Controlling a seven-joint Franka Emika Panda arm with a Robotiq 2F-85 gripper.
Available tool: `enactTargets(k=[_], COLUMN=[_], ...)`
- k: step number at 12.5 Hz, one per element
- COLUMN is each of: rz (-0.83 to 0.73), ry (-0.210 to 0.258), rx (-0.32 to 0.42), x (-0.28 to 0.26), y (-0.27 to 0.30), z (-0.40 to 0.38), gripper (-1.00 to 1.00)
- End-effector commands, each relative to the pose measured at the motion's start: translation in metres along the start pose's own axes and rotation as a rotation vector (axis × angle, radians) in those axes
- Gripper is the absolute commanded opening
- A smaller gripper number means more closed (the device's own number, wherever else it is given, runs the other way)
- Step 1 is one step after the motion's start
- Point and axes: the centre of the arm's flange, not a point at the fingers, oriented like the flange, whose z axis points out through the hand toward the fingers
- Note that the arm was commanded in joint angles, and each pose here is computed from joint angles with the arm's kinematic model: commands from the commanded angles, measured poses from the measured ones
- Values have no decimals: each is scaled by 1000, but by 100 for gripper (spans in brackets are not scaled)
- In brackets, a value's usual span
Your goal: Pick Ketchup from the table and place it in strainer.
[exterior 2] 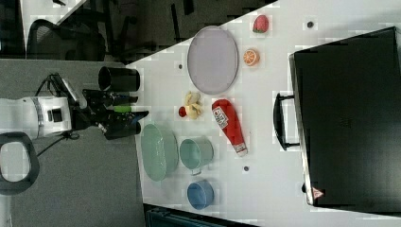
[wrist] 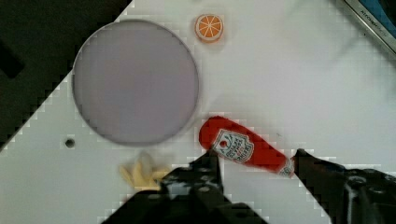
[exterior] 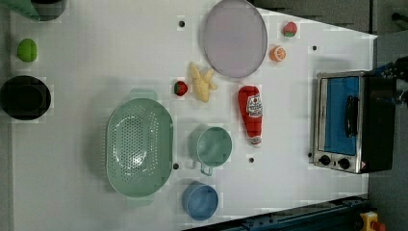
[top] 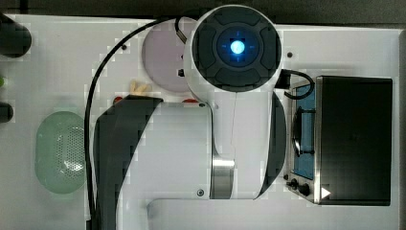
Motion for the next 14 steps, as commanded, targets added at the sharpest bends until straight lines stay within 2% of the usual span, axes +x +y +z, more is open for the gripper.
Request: enactTargets(k=[1,3,7,9,14], rz=[4,3,-16,-90,-520], ry=[-34,-39,-102,-129,-146], rx=[-38,-43,-102,-115,-68], x=[-78,-76,-66,-57,-32], y=[76,73,62,53,35], z=[-64,-57,-9,22,104], gripper=[59,99,100,100,100])
